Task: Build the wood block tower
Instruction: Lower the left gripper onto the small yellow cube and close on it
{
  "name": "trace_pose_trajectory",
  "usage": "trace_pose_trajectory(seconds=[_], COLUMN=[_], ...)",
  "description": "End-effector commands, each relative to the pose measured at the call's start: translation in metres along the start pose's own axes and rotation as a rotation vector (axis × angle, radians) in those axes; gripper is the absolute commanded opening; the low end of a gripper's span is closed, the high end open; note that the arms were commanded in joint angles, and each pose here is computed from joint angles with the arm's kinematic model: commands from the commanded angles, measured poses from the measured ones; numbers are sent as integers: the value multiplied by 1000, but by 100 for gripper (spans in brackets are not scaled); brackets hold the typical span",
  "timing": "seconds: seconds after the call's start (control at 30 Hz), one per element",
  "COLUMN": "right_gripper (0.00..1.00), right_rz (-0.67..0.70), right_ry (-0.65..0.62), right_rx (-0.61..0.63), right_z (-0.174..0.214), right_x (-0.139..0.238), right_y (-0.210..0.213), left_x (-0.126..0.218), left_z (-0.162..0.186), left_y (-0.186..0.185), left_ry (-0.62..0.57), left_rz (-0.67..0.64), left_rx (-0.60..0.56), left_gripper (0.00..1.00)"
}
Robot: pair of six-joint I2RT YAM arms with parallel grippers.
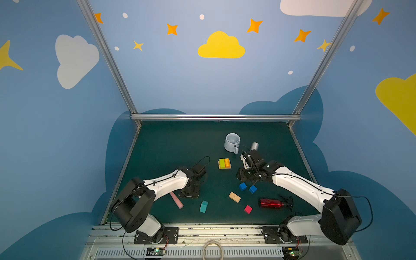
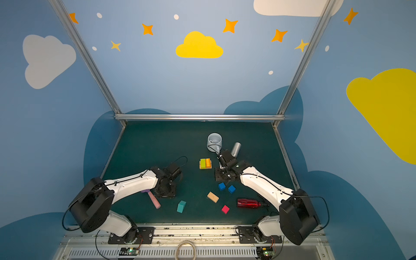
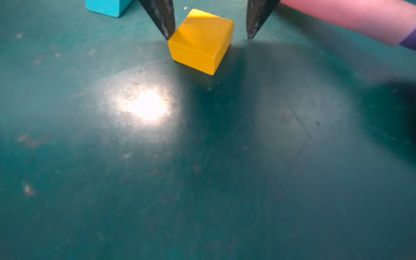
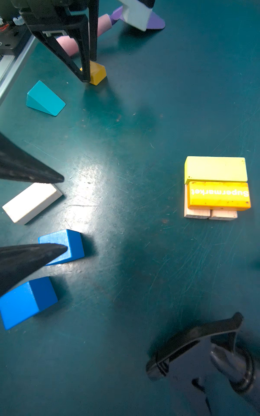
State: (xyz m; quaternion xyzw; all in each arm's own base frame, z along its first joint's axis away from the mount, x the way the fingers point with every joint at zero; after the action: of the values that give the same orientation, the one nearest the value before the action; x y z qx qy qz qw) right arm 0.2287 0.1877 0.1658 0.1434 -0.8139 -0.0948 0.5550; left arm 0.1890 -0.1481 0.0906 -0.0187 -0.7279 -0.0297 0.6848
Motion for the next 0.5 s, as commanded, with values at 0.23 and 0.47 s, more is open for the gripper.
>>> trace_pose_trajectory(seconds=[0.23,0.47], right_gripper=[43,43], right_rz=[7,8], right_ry=[10,7], right_rx=[-20,-19], right_z=[4,4], right_x=[-3,-2], right_y=[-4,-4], left_x=[1,-2], left_z=[-6,-6], left_y=[-3,-3], left_ry=[-15,-1], left_rz=[-9,-9], left_rx=[-14,-14], left_gripper=[50,44])
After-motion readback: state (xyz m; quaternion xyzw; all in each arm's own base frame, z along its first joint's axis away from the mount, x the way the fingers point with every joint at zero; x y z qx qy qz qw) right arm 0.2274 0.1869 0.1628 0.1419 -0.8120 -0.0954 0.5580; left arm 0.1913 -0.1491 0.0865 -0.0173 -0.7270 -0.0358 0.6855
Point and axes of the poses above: each gripper's point midway between its finger pads, its own x axis back along the fingers, its own y axis along the line the jaws close on, z = x × y, the point moved 7 cm from there along x, back along the fingers, and after that the axes turned 5 degrees about -x, right-handed, at the moved point
